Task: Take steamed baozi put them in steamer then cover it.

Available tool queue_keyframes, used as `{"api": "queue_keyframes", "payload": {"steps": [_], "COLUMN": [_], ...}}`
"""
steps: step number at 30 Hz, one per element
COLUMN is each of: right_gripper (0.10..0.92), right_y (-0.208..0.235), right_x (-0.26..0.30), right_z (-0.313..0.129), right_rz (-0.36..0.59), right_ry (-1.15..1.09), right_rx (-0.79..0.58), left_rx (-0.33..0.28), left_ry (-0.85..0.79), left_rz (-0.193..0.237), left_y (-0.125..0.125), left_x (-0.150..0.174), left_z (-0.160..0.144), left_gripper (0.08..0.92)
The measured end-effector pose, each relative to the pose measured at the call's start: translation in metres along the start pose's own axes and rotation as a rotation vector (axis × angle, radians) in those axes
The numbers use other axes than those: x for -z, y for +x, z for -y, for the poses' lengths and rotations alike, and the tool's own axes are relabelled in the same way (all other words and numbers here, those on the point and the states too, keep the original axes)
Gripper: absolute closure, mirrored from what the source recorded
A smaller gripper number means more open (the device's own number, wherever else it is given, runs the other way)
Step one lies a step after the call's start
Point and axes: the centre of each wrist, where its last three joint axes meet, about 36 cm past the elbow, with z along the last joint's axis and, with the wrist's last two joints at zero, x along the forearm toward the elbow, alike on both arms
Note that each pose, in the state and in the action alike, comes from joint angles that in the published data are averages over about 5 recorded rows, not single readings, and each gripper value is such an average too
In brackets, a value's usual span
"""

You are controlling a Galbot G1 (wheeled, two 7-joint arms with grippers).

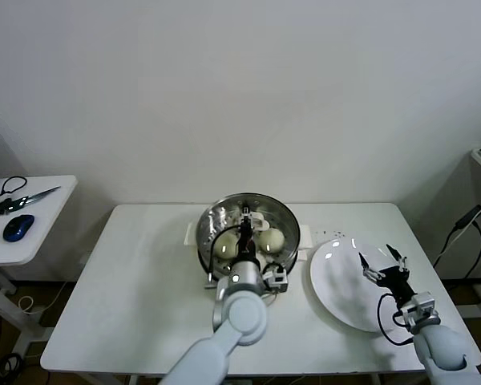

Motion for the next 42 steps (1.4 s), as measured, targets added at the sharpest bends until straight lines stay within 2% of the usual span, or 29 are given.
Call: {"api": "queue_keyframes", "payload": {"steps": [8, 14, 17, 23, 25, 28, 32, 36, 39, 42], "right_gripper": [0.2, 0.2, 0.2, 0.2, 0.2, 0.2, 0.2, 0.2, 0.2, 0.2], "right_y": [-0.001, -0.003, -0.004, -0.005, -0.005, -0.003, 0.0, 0.004, 0.007, 0.009], "right_x": [0.006, 0.011, 0.015, 0.02, 0.021, 0.022, 0.025, 0.026, 0.027, 0.028], "right_z": [-0.001, -0.002, -0.002, -0.005, -0.007, -0.011, -0.016, -0.019, -0.02, -0.021], "right_rz": [-0.023, -0.043, -0.047, -0.044, -0.041, -0.033, -0.019, -0.005, 0.005, 0.013], "right_ry": [-0.003, -0.002, -0.003, -0.015, -0.019, -0.025, -0.037, -0.051, -0.06, -0.071], "right_rx": [0.005, 0.007, 0.007, 0.009, 0.013, 0.02, 0.029, 0.04, 0.044, 0.047], "left_rx": [0.011, 0.013, 0.008, 0.013, 0.02, 0.024, 0.01, -0.045, -0.089, -0.109], "left_ry": [0.039, 0.087, 0.117, 0.186, 0.216, 0.282, 0.399, 0.553, 0.7, 0.863], "left_rz": [0.014, 0.043, 0.058, 0.072, 0.057, 0.014, -0.082, -0.168, -0.184, -0.158], "left_y": [0.018, 0.041, 0.054, 0.076, 0.08, 0.084, 0.086, 0.089, 0.09, 0.091], "left_x": [-0.021, -0.038, -0.049, -0.076, -0.087, -0.109, -0.142, -0.177, -0.202, -0.225], "left_z": [-0.015, -0.027, -0.032, -0.039, -0.039, -0.039, -0.037, -0.033, -0.027, -0.015], "left_gripper": [0.376, 0.215, 0.182, 0.177, 0.177, 0.177, 0.177, 0.177, 0.177, 0.177]}}
